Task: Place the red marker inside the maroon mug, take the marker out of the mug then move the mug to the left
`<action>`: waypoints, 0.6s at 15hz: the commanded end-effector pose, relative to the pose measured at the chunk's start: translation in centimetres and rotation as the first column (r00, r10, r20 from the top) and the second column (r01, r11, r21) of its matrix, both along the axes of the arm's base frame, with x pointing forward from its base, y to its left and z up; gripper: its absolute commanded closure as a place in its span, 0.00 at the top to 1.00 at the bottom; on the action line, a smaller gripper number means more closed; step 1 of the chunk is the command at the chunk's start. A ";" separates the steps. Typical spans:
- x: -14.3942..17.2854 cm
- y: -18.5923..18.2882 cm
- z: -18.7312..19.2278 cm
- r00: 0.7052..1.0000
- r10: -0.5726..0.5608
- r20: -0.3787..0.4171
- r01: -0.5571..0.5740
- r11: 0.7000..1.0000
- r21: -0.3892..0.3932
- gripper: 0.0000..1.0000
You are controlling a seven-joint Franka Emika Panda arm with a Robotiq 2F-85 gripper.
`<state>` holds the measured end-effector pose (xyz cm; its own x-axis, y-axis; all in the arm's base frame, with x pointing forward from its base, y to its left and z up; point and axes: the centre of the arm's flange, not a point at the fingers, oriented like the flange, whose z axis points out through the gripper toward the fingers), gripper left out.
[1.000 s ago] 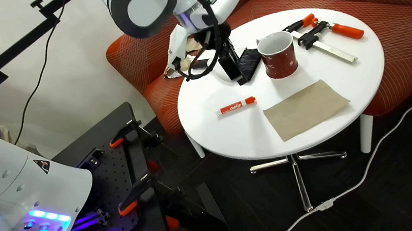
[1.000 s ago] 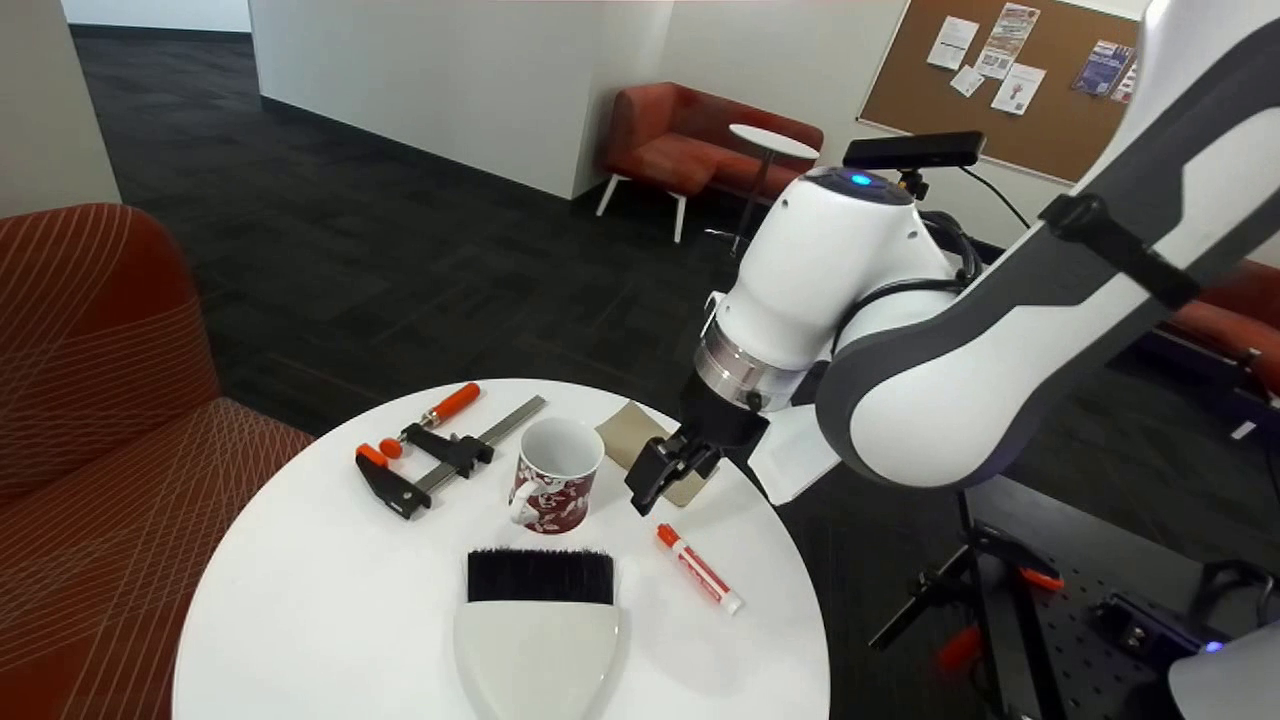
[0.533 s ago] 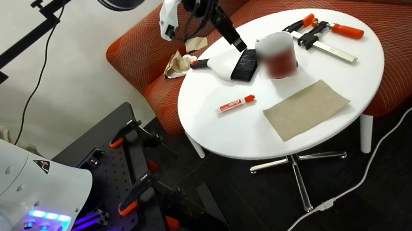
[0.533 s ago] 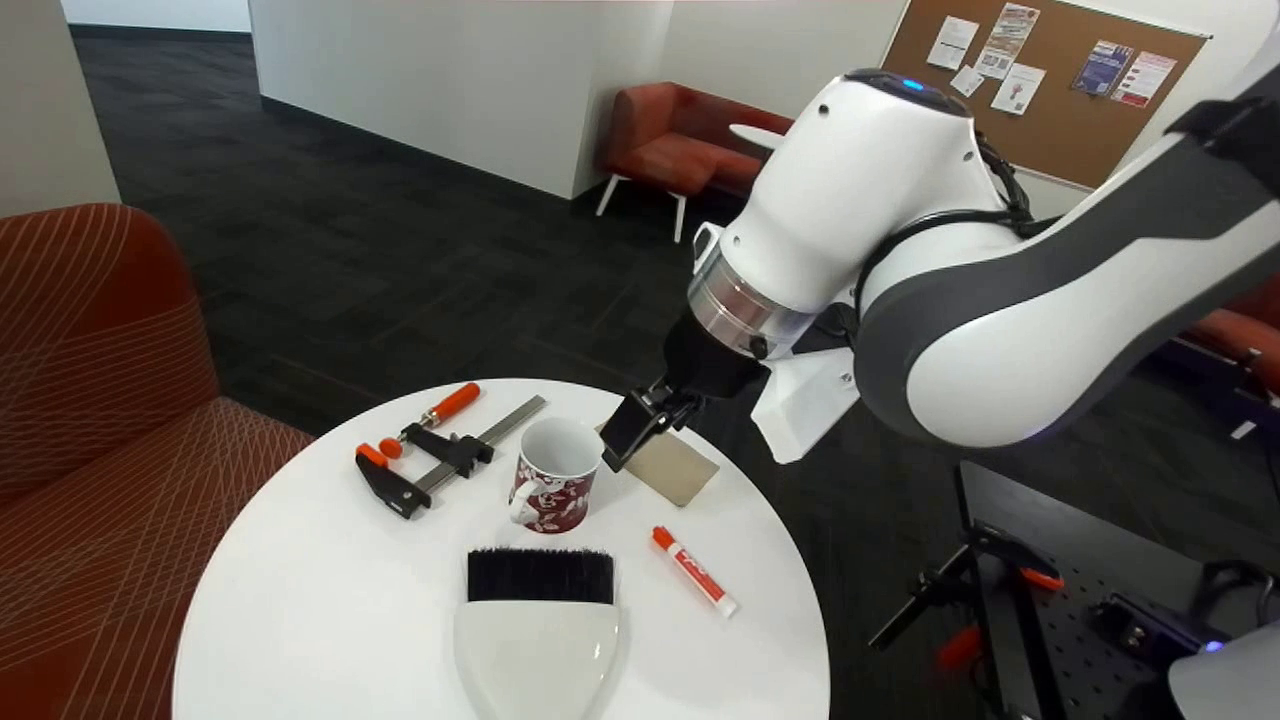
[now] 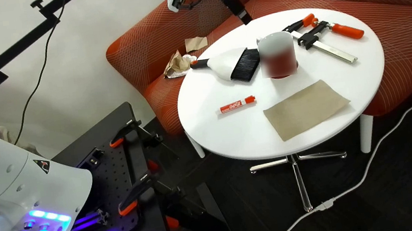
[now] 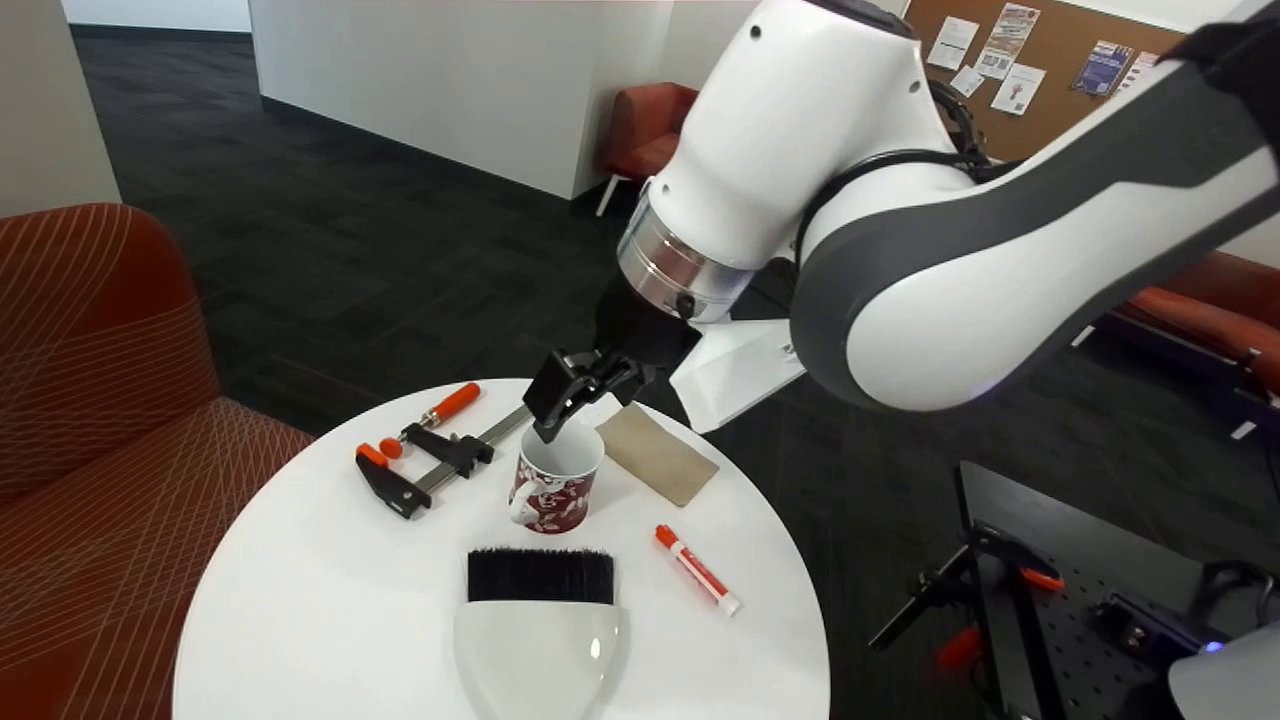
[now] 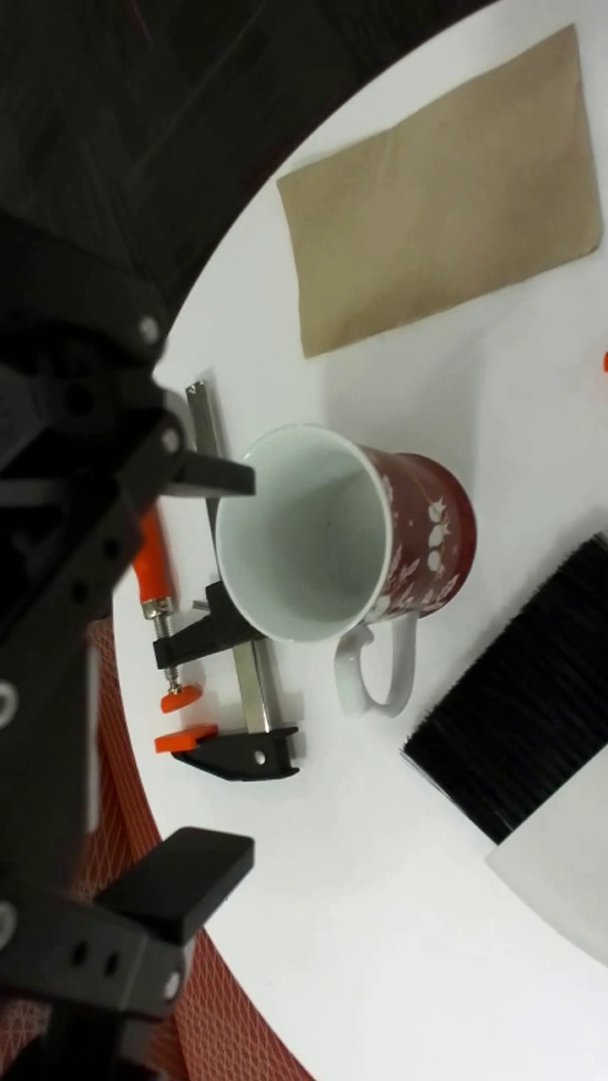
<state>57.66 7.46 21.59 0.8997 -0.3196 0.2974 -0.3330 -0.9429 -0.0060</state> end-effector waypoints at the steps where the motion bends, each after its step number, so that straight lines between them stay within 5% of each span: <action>1: 3.6 1.2 -0.2 0.996 -0.070 -0.055 0.069 0.997 -0.022 1.00; 9: 8.3 1.7 -4.0 0.983 -0.114 -0.144 0.112 0.993 -0.024 1.00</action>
